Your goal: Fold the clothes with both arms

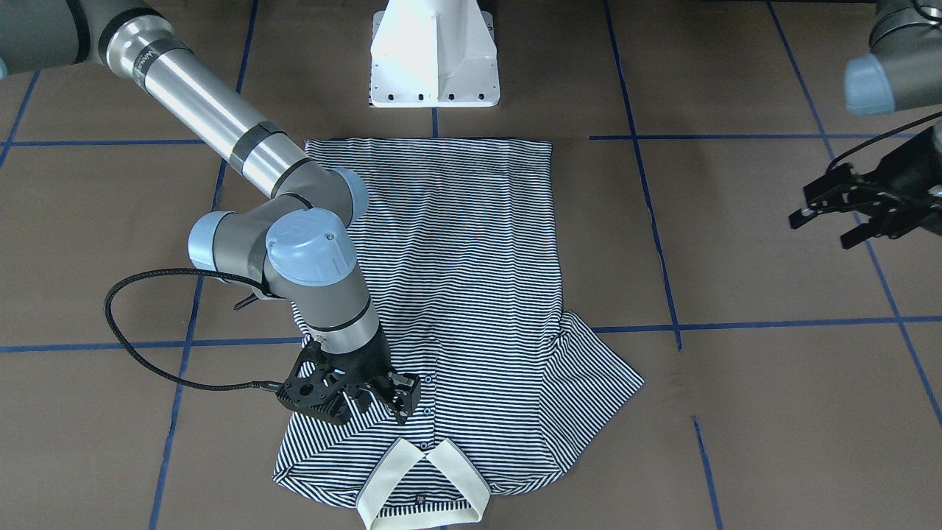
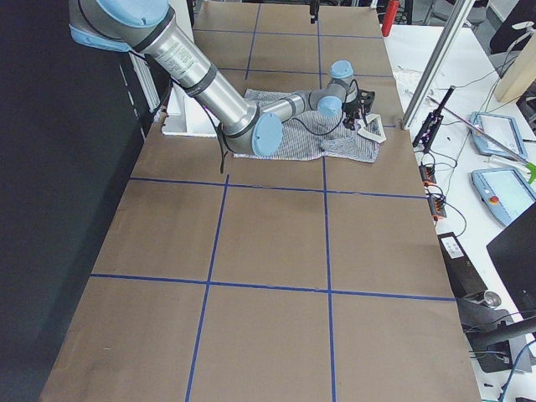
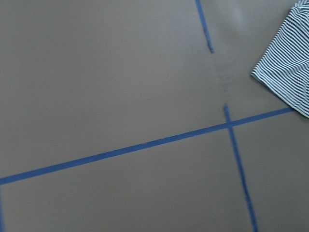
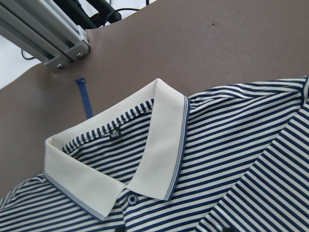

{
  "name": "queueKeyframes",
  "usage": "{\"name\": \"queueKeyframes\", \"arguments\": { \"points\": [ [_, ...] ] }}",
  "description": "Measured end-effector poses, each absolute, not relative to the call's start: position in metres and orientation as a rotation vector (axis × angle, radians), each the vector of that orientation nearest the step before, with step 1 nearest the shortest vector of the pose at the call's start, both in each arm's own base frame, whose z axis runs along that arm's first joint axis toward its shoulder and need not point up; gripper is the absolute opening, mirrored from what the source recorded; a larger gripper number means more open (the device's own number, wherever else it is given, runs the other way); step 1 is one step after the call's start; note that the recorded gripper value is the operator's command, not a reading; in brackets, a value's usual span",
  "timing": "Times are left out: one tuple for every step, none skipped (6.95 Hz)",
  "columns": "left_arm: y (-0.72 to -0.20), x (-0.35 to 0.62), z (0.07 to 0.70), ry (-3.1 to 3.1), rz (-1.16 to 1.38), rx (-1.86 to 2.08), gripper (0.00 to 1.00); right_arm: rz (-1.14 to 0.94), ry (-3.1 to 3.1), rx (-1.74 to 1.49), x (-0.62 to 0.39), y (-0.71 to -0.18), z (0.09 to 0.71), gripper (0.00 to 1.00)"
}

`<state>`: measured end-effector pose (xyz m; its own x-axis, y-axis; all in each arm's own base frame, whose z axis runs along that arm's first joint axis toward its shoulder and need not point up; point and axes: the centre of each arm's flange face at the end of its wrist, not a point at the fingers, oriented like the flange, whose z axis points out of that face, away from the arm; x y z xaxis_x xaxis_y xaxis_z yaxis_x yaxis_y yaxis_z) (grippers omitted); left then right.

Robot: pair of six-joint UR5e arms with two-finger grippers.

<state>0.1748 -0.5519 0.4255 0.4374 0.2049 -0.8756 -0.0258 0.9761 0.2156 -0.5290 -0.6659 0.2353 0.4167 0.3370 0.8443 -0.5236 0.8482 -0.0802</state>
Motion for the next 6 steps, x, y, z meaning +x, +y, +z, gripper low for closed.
{"name": "queueKeyframes", "arguments": {
  "points": [
    [-0.57,0.249,0.392,1.114,0.115,0.149,0.99,0.537,-1.045,0.226,-0.511,-0.651,0.233,1.0],
    [-0.588,0.315,0.363,1.106,0.069,0.127,0.98,0.53,-1.082,0.244,-0.486,-0.632,0.238,1.0],
    [-0.604,0.352,0.357,1.098,0.033,0.127,0.96,0.528,-1.113,0.262,-0.46,-0.615,0.243,1.0],
    [-0.621,0.372,0.367,1.075,-0.008,0.158,0.9,0.526,-1.135,0.276,-0.437,-0.599,0.25,1.0],
    [-0.639,0.385,0.378,1.026,-0.06,0.213,0.85,0.524,-1.147,0.283,-0.421,-0.586,0.257,1.0],
    [-0.652,0.399,0.387,0.973,-0.098,0.251,0.82,0.522,-1.155,0.286,-0.413,-0.577,0.26,1.0]
  ]
}}
